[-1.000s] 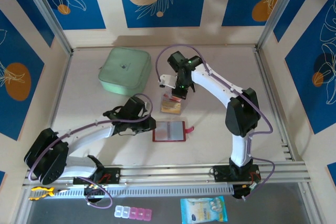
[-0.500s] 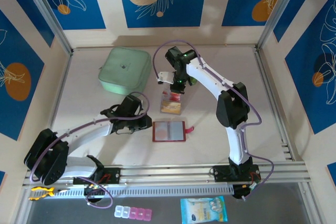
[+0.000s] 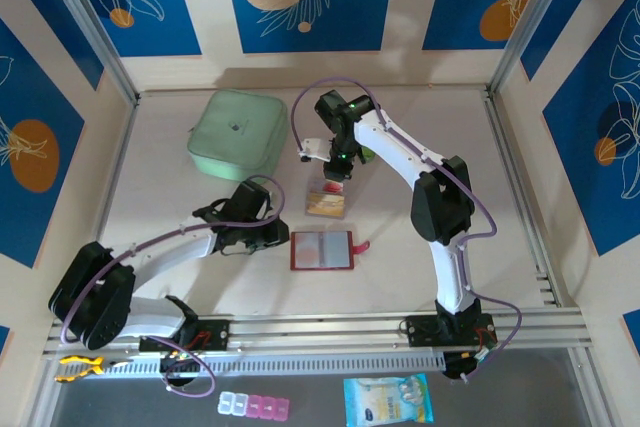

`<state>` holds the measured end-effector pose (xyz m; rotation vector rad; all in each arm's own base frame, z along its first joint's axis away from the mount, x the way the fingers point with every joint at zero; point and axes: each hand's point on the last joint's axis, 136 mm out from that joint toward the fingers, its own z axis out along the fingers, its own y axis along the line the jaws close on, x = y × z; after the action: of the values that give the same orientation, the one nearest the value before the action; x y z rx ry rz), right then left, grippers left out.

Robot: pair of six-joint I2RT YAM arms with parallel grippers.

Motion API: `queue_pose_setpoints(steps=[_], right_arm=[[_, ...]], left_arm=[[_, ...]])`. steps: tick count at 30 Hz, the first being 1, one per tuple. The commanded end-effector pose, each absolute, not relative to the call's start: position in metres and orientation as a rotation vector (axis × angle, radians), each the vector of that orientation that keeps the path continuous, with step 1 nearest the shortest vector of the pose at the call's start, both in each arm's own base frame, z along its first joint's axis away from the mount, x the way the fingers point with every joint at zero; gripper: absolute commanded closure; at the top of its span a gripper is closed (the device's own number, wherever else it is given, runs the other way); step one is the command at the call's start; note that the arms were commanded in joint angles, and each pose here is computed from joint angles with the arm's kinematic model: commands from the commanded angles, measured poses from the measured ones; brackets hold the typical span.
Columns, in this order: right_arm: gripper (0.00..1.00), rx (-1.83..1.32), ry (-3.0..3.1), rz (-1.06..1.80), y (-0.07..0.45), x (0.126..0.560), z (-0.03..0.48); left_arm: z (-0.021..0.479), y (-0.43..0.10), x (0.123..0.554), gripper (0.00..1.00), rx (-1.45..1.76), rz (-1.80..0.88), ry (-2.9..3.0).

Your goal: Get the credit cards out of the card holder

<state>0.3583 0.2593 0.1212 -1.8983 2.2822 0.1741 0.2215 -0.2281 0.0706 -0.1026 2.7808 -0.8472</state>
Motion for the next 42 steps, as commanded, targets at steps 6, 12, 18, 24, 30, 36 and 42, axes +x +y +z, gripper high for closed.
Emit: queue_pose_setpoints(steps=[6, 12, 18, 24, 30, 36, 42], right_arm=[[0.84, -1.848, 2.31, 0.198, 0.257, 0.354, 0.124], [0.84, -1.702, 2.327, 0.284, 0.27, 0.346, 0.134], [0.86, -1.418, 2.433, 0.433, 0.286, 0.329, 0.139], [0.86, -1.147, 2.49, 0.599, 0.311, 0.3, 0.141], [0.86, -0.785, 2.598, 0.696, 0.324, 0.28, 0.135], [0.9, -0.472, 2.678, 0.795, 0.321, 0.259, 0.119], [0.91, -0.233, 2.939, 0.71, 0.303, 0.234, 0.083]], left_arm=[[0.075, -0.233, 0.225, 0.83, -0.093, -0.898, 2.767], [0.07, -0.239, 0.224, 0.83, -0.112, -0.949, 2.772], [0.061, -0.245, 0.222, 0.84, -0.127, -1.0, 2.79], [0.052, -0.248, 0.22, 0.88, -0.132, -1.023, 2.81], [0.046, -0.25, 0.216, 0.92, -0.142, -1.036, 2.827], [0.036, -0.246, 0.208, 0.96, -0.159, -1.032, 2.857], [0.03, -0.248, 0.204, 0.97, -0.153, -1.035, 2.873]])
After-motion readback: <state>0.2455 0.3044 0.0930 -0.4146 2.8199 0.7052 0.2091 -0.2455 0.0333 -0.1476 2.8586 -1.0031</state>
